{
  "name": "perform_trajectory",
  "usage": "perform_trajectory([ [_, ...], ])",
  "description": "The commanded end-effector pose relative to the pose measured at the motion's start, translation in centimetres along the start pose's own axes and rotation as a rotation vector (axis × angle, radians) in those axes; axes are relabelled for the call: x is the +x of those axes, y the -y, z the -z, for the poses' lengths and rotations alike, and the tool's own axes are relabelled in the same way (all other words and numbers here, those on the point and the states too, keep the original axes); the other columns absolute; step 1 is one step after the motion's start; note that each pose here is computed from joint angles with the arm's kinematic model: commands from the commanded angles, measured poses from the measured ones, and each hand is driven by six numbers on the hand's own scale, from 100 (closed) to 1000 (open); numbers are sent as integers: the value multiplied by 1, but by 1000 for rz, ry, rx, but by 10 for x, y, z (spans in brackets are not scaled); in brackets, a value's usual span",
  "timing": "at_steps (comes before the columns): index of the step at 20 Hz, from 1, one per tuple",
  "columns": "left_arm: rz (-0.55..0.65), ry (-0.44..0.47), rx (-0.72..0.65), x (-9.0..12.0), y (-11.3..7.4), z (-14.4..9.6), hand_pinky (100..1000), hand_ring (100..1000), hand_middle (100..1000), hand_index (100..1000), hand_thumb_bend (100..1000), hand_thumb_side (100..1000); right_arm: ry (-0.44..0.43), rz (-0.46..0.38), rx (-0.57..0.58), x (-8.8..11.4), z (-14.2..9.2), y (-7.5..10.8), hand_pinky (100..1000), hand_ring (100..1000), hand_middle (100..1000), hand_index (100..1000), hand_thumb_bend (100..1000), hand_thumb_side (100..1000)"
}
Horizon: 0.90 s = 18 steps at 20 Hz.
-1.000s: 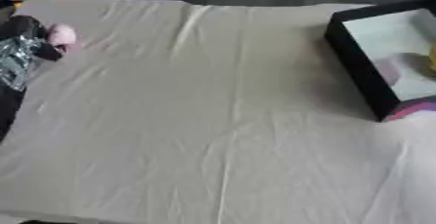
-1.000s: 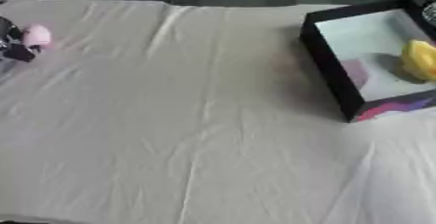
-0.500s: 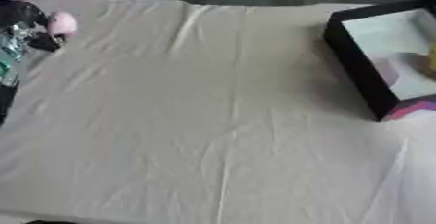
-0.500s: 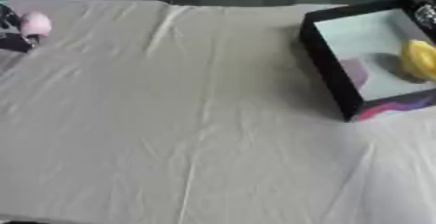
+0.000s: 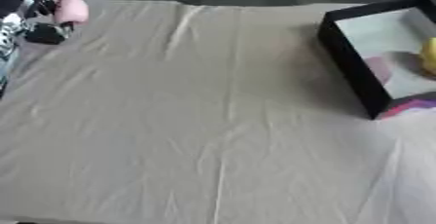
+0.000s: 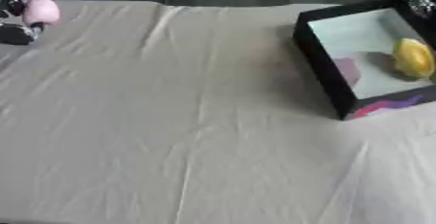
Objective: Pick up the objects with one hand, pass them to the other hand, and then place them into the box on the other side of the table.
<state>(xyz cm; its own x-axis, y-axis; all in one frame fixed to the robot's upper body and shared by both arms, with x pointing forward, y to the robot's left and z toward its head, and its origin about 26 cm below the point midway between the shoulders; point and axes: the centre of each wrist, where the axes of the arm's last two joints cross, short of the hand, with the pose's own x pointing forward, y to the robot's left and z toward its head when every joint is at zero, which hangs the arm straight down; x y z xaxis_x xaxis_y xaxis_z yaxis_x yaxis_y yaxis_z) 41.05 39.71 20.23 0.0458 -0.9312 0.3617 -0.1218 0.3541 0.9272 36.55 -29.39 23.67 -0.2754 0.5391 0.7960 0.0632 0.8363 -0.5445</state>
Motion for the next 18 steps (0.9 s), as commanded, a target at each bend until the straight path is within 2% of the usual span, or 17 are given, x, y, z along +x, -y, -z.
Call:
perform_trajectory([
  [1, -16, 87, 39, 17, -21, -6, 726, 659, 567, 469, 100, 100, 109, -27, -9, 30, -3, 14, 1000, 950, 900, 998, 100, 756],
  [3, -25, 104, 38, 22, -20, -8, 726, 659, 567, 469, 100, 100, 128, -29, -2, 37, -5, 13, 1000, 950, 900, 998, 100, 756],
  [4, -35, 125, 34, 26, -18, -8, 725, 649, 558, 468, 100, 100, 156, -31, 4, 44, -6, 13, 1000, 949, 896, 990, 100, 704],
  [6, -89, 214, 14, 43, -8, -12, 724, 641, 550, 468, 100, 125, 266, -53, 43, 74, -12, 9, 1000, 947, 893, 982, 100, 670],
  [10, -207, 324, -32, 64, 5, -18, 723, 629, 538, 464, 100, 183, 381, -123, 114, 110, -28, 4, 991, 942, 886, 967, 100, 613],
  [13, -285, 379, -57, 79, 14, -22, 721, 622, 531, 463, 100, 214, 425, -180, 168, 124, -31, 0, 983, 941, 878, 960, 100, 537],
  [14, -313, 392, -61, 83, 16, -23, 721, 622, 530, 463, 100, 220, 437, -196, 182, 126, -31, -1, 983, 941, 881, 960, 100, 559],
  [15, -332, 410, -60, 88, 18, -24, 718, 618, 527, 462, 100, 207, 452, -212, 199, 129, -31, -3, 979, 939, 877, 954, 100, 518],
  [18, -373, 444, -63, 98, 24, -27, 713, 614, 524, 461, 100, 249, 485, -257, 239, 135, -30, -7, 976, 936, 872, 948, 100, 508],
])
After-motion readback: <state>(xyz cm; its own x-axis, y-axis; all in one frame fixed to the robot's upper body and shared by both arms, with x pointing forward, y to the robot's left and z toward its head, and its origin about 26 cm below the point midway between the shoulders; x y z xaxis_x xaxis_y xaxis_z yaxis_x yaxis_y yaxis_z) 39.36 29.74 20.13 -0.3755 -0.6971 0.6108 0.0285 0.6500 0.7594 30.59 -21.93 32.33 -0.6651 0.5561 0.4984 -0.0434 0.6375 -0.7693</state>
